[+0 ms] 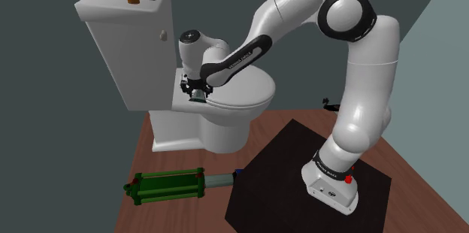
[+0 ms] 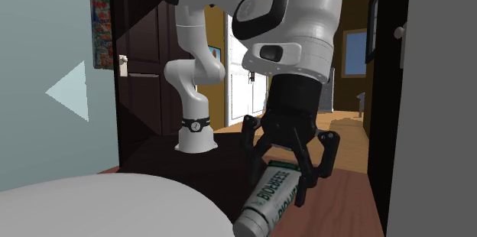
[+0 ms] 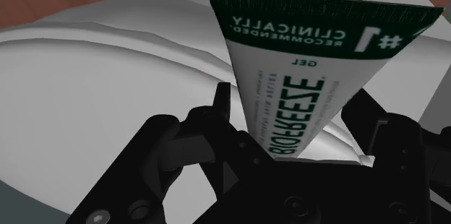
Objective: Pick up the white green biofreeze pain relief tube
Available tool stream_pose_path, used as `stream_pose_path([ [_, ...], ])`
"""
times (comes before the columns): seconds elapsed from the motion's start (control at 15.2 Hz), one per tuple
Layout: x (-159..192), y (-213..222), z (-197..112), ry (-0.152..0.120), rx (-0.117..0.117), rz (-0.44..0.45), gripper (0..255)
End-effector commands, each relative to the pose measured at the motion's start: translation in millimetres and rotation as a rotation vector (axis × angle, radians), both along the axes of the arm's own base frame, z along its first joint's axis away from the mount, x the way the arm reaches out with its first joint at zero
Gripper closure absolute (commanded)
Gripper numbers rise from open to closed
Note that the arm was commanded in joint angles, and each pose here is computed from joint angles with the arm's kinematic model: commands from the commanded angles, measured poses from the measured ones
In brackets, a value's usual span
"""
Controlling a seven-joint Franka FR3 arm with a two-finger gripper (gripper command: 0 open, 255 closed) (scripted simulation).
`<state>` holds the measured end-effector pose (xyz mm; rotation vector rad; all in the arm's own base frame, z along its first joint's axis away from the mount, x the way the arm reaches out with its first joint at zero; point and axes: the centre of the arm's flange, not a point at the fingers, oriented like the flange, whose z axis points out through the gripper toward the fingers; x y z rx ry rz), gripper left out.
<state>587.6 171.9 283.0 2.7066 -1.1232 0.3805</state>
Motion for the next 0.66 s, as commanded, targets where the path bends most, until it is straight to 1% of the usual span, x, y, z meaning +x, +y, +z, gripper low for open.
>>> stream_pose_path([
  [0.0,0,1,11,0.0,0.0,0.0,255],
  [0.46,0,1,48,0.0,0.0,0.0,255],
  [0.59,0,1,48,0.0,0.0,0.0,255],
])
